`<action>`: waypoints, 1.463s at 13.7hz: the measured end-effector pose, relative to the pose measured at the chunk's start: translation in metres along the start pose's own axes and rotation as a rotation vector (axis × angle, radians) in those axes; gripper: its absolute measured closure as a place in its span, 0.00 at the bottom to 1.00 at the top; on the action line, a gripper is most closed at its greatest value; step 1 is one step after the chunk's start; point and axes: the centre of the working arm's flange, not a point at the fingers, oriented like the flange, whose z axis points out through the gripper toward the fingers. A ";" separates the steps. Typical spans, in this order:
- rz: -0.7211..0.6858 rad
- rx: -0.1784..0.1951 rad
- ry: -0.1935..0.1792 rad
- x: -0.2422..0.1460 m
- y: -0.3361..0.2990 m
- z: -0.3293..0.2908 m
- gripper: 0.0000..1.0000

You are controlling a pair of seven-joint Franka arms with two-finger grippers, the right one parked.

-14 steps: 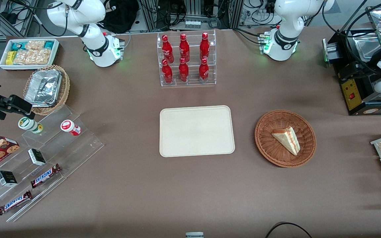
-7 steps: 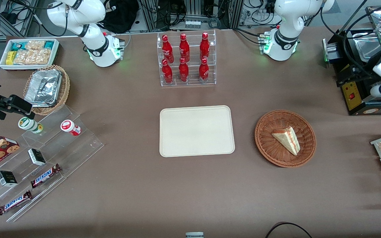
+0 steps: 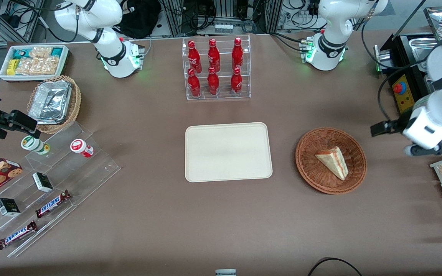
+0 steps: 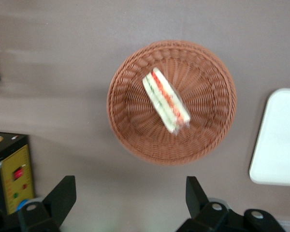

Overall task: Place sandwich from basket to tray
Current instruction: 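Lower the open left gripper over the wrapped sandwich in the basket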

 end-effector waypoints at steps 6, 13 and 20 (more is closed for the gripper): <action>-0.218 -0.032 0.086 -0.002 0.011 0.131 0.00; -0.445 -0.058 0.090 -0.021 0.042 0.182 0.00; -0.483 -0.070 0.095 -0.016 0.053 0.202 0.00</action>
